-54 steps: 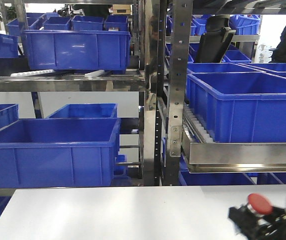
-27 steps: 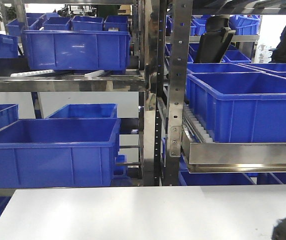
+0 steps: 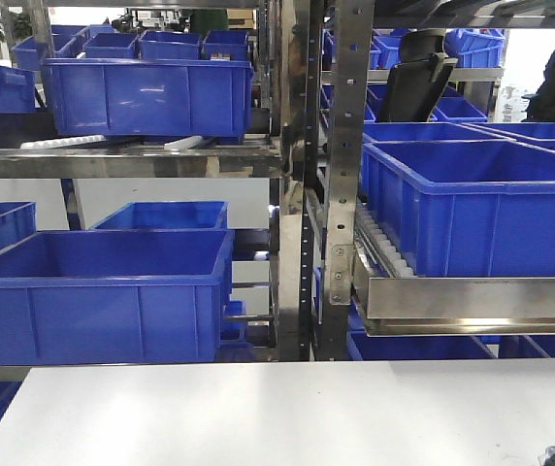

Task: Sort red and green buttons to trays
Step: 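Drive the base away from the shelves holding both buttons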

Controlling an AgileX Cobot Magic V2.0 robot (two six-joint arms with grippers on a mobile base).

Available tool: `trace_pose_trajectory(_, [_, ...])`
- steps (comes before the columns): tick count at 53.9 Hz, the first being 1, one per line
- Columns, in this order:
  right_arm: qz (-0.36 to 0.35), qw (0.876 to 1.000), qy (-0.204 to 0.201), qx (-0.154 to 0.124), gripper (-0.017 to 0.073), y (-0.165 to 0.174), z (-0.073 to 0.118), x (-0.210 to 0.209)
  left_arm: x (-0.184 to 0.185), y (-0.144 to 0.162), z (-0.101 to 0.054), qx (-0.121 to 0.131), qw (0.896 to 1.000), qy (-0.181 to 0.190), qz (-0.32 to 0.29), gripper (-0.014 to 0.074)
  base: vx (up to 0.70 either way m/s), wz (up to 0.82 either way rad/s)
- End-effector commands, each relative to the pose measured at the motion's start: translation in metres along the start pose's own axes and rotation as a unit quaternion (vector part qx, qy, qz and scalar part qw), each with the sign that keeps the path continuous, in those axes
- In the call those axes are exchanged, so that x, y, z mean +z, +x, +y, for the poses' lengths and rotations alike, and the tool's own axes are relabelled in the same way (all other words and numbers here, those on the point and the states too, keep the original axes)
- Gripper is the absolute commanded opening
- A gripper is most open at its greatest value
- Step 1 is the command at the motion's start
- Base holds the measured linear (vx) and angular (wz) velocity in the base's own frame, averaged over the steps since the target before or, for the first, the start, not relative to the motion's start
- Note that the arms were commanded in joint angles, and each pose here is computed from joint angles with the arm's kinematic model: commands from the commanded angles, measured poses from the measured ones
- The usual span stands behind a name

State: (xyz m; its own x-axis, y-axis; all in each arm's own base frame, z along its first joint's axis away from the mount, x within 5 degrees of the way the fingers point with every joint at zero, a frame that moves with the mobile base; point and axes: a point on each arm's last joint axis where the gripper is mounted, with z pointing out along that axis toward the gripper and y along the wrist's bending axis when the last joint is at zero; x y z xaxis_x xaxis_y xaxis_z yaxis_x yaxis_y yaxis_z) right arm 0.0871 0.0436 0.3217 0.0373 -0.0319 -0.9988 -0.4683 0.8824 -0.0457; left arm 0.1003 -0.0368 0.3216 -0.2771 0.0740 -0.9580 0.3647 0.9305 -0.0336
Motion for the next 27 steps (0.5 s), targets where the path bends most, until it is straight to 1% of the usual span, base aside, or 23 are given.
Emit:
trace_pose_trajectory(1, [-0.014, 1.0, 0.018, -0.006, -0.001, -0.0104, -0.0035, -0.0004, -0.0038, -0.0181, 0.0011, -0.008, 0.998, -0.009, -0.058, 0.0, 0.0, 0.0])
trace_pose_trajectory(27, [-0.014, 1.0, 0.018, -0.006, -0.001, -0.0104, -0.0035, -0.0004, -0.0038, -0.0181, 0.0011, -0.008, 0.998, -0.009, -0.058, 0.0, 0.0, 0.01])
